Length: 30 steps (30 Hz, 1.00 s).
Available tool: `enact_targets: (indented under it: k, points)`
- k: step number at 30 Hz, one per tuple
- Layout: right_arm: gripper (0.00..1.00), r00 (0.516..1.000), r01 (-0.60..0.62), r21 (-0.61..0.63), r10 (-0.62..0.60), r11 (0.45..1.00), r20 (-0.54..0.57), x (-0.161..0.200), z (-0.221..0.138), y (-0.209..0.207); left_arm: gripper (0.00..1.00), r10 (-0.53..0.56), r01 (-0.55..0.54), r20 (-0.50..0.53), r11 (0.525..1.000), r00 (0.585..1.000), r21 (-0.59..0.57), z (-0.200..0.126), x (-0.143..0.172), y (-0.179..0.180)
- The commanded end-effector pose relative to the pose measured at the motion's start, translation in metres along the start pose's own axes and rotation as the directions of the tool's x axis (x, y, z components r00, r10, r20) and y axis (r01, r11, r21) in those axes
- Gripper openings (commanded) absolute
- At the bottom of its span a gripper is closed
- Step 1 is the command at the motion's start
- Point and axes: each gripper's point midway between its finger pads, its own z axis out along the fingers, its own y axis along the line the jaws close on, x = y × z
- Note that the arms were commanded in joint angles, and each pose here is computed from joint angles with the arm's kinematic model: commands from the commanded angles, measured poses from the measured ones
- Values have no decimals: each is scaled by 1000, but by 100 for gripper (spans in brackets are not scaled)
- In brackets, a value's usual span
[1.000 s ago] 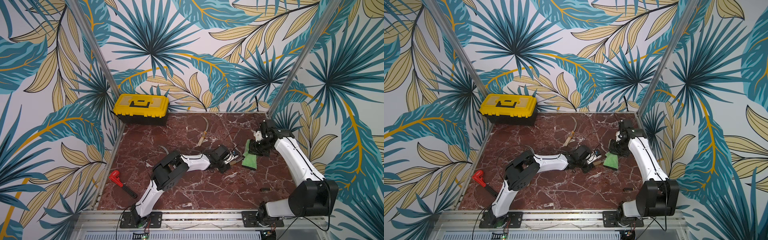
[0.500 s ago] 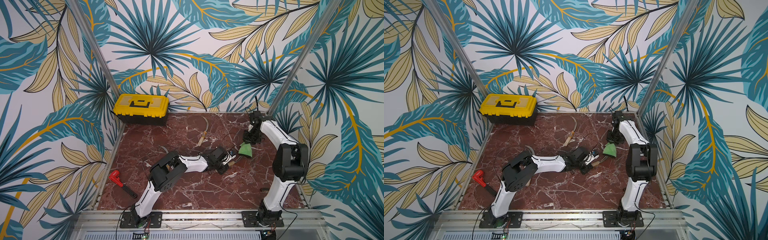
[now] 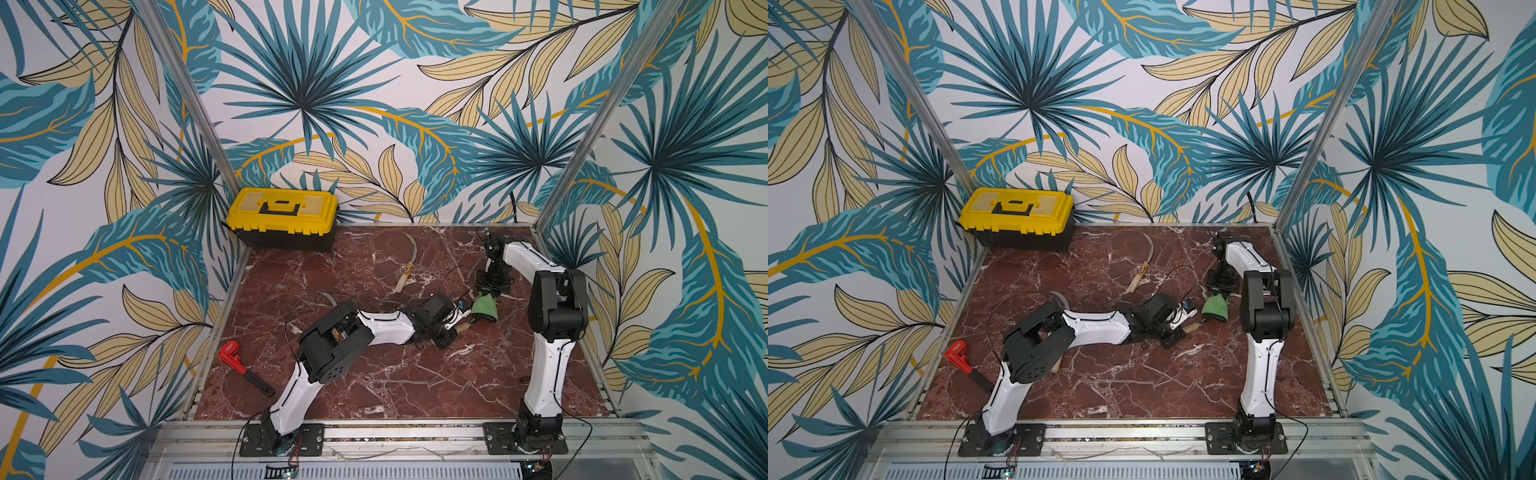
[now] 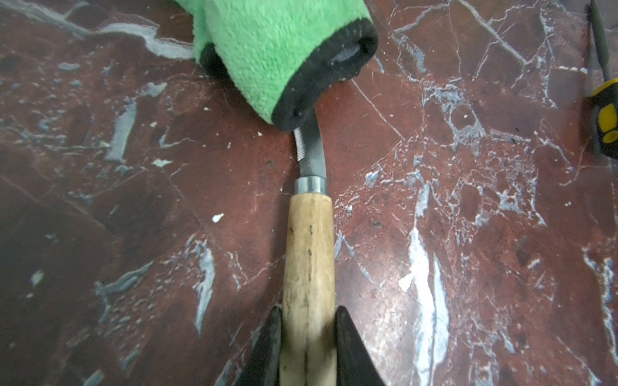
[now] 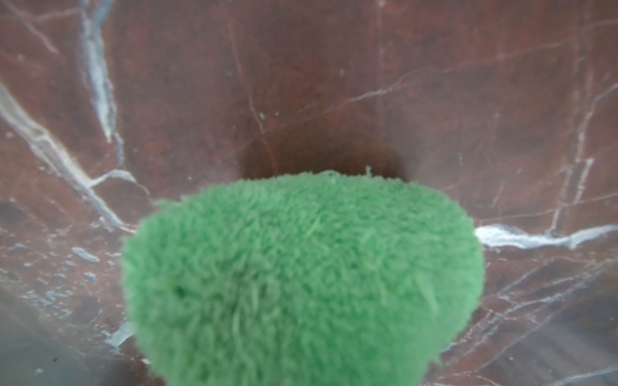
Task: Wipe small sickles with rags
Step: Wipe the small sickle at the center of the board.
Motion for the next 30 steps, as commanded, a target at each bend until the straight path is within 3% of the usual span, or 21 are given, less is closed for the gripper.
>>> enact_targets:
  k: [1,7,11,17,20,27,30]
  points:
    - [4,958,64,42,-50,997,-283,86,28,6,0,-49,48,-102,999,994,-6,3,38,2]
    - [4,957,58,2,-55,998,-284,129,23,24,0,-52,52,-81,999,995,-6,0,33,3]
    - [4,973,26,-35,-34,999,-228,134,6,26,0,-57,56,-72,998,996,-9,-4,33,3]
    - [4,995,38,29,-35,999,-96,90,-48,2,0,-66,65,-84,998,994,-16,-7,41,2]
    - [4,998,30,65,-27,997,-52,59,-59,-11,0,-74,73,-88,997,993,-19,-9,44,2]
    - [4,996,39,117,-30,992,-83,6,-19,-19,0,-87,85,-93,996,992,-22,-10,48,-1]
    - [4,989,61,99,-46,993,-143,2,3,-11,0,-87,86,-99,996,991,-19,-8,50,-3]
